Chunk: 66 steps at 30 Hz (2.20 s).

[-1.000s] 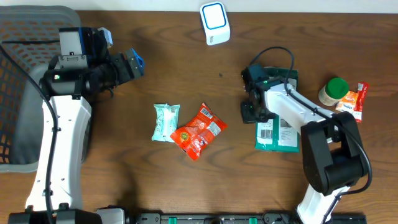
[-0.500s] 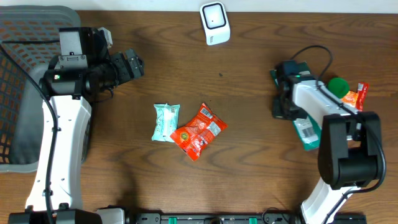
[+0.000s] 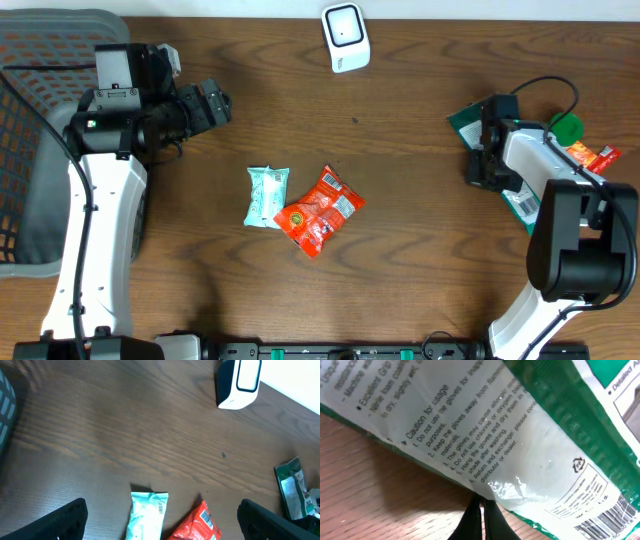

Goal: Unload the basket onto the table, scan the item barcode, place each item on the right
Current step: 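Move the right gripper left onto the red snack packet and grasp it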

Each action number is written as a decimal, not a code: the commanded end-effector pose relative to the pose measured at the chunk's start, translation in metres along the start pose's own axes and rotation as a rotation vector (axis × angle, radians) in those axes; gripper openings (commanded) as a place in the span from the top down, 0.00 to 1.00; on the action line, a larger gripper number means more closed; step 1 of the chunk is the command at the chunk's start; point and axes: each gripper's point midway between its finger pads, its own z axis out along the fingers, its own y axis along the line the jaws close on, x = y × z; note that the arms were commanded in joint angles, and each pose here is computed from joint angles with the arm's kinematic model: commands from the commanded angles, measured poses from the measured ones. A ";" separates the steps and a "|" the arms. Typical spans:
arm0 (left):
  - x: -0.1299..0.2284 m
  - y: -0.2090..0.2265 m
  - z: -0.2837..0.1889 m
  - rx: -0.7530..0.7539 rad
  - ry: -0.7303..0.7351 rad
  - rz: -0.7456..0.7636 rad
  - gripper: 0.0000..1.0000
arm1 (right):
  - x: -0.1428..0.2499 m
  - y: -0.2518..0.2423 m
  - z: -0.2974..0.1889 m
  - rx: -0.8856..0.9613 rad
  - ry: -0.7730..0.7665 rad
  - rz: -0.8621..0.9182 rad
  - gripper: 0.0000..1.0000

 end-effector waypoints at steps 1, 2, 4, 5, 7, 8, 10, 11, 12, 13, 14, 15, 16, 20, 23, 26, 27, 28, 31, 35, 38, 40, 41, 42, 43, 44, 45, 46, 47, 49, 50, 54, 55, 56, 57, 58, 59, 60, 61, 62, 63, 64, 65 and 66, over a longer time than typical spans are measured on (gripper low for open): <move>-0.002 0.000 -0.002 -0.002 -0.008 0.002 0.04 | -0.001 0.012 -0.008 -0.070 0.007 -0.096 0.97; -0.002 0.000 -0.002 -0.002 -0.008 0.002 0.04 | -0.001 0.018 -0.016 -0.100 0.010 -0.133 0.94; -0.002 0.000 -0.002 -0.002 -0.008 0.002 0.04 | -0.003 0.029 -0.035 -0.154 0.008 -0.172 0.89; -0.002 0.000 -0.002 -0.002 -0.007 0.002 0.04 | -0.003 0.037 -0.048 -0.195 0.002 -0.188 0.86; -0.002 0.000 -0.002 -0.002 -0.008 0.002 0.04 | -0.003 0.056 -0.074 -0.294 -0.015 -0.223 0.78; -0.002 0.000 -0.002 -0.002 -0.008 0.002 0.04 | -0.001 0.068 -0.088 -0.354 -0.024 -0.237 0.75; -0.002 0.000 -0.002 -0.002 -0.008 0.002 0.04 | 0.009 0.097 -0.118 -0.505 -0.040 -0.280 0.66; -0.002 0.000 -0.002 -0.002 -0.008 0.002 0.04 | 0.016 0.113 -0.134 -0.581 -0.042 -0.308 0.59; -0.002 0.000 -0.002 -0.002 -0.007 0.002 0.04 | 0.023 0.125 -0.145 -0.637 -0.041 -0.335 0.54; -0.002 0.000 -0.002 -0.002 -0.008 0.002 0.04 | 0.032 0.138 -0.156 -0.687 -0.037 -0.367 0.51; -0.002 0.000 -0.002 -0.002 -0.008 0.002 0.04 | 0.044 0.155 -0.168 -0.741 -0.031 -0.414 0.49; -0.002 0.000 -0.002 -0.002 -0.008 0.002 0.04 | 0.054 0.167 -0.174 -0.771 -0.027 -0.452 0.48; -0.002 0.000 -0.002 -0.002 -0.008 0.002 0.04 | 0.063 0.180 -0.181 -0.798 -0.027 -0.492 0.48; -0.002 0.000 -0.002 -0.002 -0.008 0.002 0.04 | 0.103 0.238 -0.195 -0.842 -0.067 -0.672 0.46; -0.002 0.000 -0.002 -0.002 -0.008 0.002 0.04 | 0.123 0.275 -0.194 -0.821 -0.131 -0.757 0.38; -0.002 0.000 -0.002 -0.002 -0.008 0.002 0.04 | 0.140 0.310 -0.179 -0.748 -0.189 -0.760 0.37; -0.002 0.000 -0.002 -0.002 -0.008 0.002 0.04 | 0.142 0.314 -0.175 -0.732 -0.196 -0.753 0.37; -0.002 0.000 -0.002 -0.002 -0.008 0.002 0.04 | 0.145 0.321 -0.168 -0.704 -0.207 -0.738 0.37; -0.002 0.000 -0.002 -0.002 -0.008 0.002 0.04 | 0.159 0.336 -0.145 -0.656 -0.190 -0.713 0.40; -0.002 0.000 -0.002 -0.002 -0.008 0.002 0.04 | 0.176 0.328 -0.121 -0.591 -0.104 -0.724 0.43; -0.002 0.000 -0.002 -0.002 -0.008 0.002 0.04 | 0.180 0.305 -0.112 -0.516 -0.051 -0.776 0.42; -0.002 0.000 -0.002 -0.002 -0.008 0.002 0.04 | 0.179 0.290 -0.109 -0.478 -0.031 -0.836 0.42; -0.002 0.000 -0.002 -0.002 -0.007 0.002 0.04 | 0.178 0.283 -0.106 -0.461 -0.019 -0.867 0.41; -0.002 0.000 -0.002 -0.002 -0.008 0.002 0.04 | 0.176 0.273 -0.104 -0.430 -0.009 -0.887 0.41; -0.002 0.000 -0.002 -0.002 -0.008 0.002 0.04 | 0.172 0.263 -0.100 -0.390 -0.001 -0.889 0.40; -0.002 0.000 -0.002 -0.002 -0.008 0.002 0.04 | 0.166 0.252 -0.096 -0.344 0.004 -0.881 0.39; -0.002 0.000 -0.002 -0.002 -0.008 0.002 0.04 | 0.156 0.237 -0.091 -0.282 0.006 -0.863 0.39; -0.002 0.000 -0.002 -0.002 -0.007 0.002 0.04 | 0.141 0.217 -0.085 -0.208 0.009 -0.828 0.37; -0.002 0.000 -0.002 -0.002 -0.008 0.002 0.04 | 0.133 0.210 -0.083 -0.192 0.013 -0.806 0.37; -0.002 0.000 -0.002 -0.002 -0.008 0.002 0.04 | 0.117 0.200 -0.084 -0.190 0.011 -0.760 0.39; -0.002 0.000 -0.002 -0.002 -0.008 0.002 0.04 | 0.112 0.198 -0.087 -0.205 0.009 -0.753 0.40; -0.002 0.000 -0.002 -0.002 -0.008 0.002 0.04 | 0.096 0.204 -0.129 -0.330 -0.041 -0.783 0.39; -0.002 0.000 -0.002 -0.002 -0.008 0.002 0.04 | 0.095 0.205 -0.141 -0.359 -0.060 -0.795 0.37; -0.002 0.000 -0.002 -0.002 -0.008 0.002 0.04 | 0.095 0.206 -0.152 -0.382 -0.076 -0.810 0.36; -0.002 0.000 -0.002 -0.002 -0.008 0.002 0.04 | 0.096 0.203 -0.163 -0.396 -0.091 -0.825 0.34; -0.002 0.000 -0.002 -0.002 -0.007 0.002 0.04 | 0.098 0.199 -0.171 -0.399 -0.098 -0.828 0.34; -0.002 0.000 -0.002 -0.002 -0.008 0.002 0.04 | 0.101 0.194 -0.176 -0.398 -0.095 -0.829 0.36; -0.002 0.000 -0.002 -0.002 -0.007 0.002 0.04 | 0.106 0.186 -0.181 -0.391 -0.080 -0.832 0.42; -0.002 0.000 -0.002 -0.002 -0.008 0.002 0.04 | 0.112 0.179 -0.183 -0.380 -0.056 -0.836 0.55; -0.002 0.000 -0.002 -0.002 -0.008 0.002 0.04 | 0.115 0.174 -0.183 -0.370 -0.037 -0.839 0.69; -0.002 0.000 -0.002 -0.002 -0.007 0.002 0.04 | 0.122 0.167 -0.181 -0.353 -0.002 -0.843 0.83; -0.002 0.000 -0.002 -0.002 -0.008 0.002 0.04 | 0.126 0.162 -0.179 -0.340 0.025 -0.842 0.90; -0.002 0.000 -0.002 -0.002 -0.007 0.002 0.04 | 0.131 0.158 -0.176 -0.328 0.051 -0.838 0.94; -0.002 0.000 -0.002 -0.002 -0.008 0.002 0.04 | 0.137 0.156 -0.171 -0.326 0.076 -0.839 0.96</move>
